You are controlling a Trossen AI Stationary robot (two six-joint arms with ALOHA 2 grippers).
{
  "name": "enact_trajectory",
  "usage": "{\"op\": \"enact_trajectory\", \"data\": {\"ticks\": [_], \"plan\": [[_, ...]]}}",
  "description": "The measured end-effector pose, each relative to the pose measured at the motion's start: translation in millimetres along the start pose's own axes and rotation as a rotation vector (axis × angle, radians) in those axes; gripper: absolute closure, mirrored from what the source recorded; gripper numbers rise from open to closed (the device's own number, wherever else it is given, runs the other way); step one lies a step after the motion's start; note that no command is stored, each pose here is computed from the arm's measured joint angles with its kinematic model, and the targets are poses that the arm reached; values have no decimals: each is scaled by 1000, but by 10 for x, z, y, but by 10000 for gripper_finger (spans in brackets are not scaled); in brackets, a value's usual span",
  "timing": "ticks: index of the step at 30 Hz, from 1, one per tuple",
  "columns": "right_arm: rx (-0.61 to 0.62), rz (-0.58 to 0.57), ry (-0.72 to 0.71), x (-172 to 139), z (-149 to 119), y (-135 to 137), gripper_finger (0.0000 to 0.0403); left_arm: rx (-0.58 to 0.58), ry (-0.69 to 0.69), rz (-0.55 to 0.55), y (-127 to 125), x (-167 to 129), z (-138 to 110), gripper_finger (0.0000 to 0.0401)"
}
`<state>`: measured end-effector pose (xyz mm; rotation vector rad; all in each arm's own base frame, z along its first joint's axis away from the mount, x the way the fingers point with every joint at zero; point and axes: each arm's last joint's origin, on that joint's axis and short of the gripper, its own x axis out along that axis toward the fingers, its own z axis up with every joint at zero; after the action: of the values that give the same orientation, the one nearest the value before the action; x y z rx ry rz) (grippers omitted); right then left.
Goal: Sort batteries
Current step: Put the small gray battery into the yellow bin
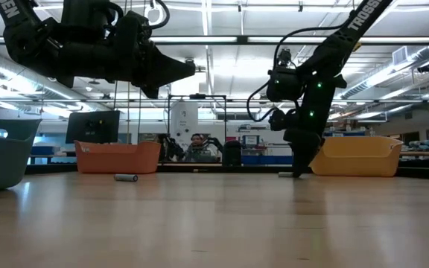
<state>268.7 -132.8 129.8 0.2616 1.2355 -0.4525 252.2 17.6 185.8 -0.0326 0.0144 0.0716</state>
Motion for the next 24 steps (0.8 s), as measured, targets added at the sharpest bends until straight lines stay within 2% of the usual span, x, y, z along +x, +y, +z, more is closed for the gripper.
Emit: {"op": "enact_trajectory", "data": {"ticks": [6,13,17,24], "plan": [[-17,2,-4,1,5,-1,356,0,0,0,0,0,-1,391],[-25,23,-4,-39,-1,0,345,1,0,-1,0,0,-1,391],[-27,68,-1,-100,-17,16,351,1,0,-1,0,0,-1,391],[-45,81,-39,-244,-9,102,354,1,0,-2,-1,0,0,391]]}}
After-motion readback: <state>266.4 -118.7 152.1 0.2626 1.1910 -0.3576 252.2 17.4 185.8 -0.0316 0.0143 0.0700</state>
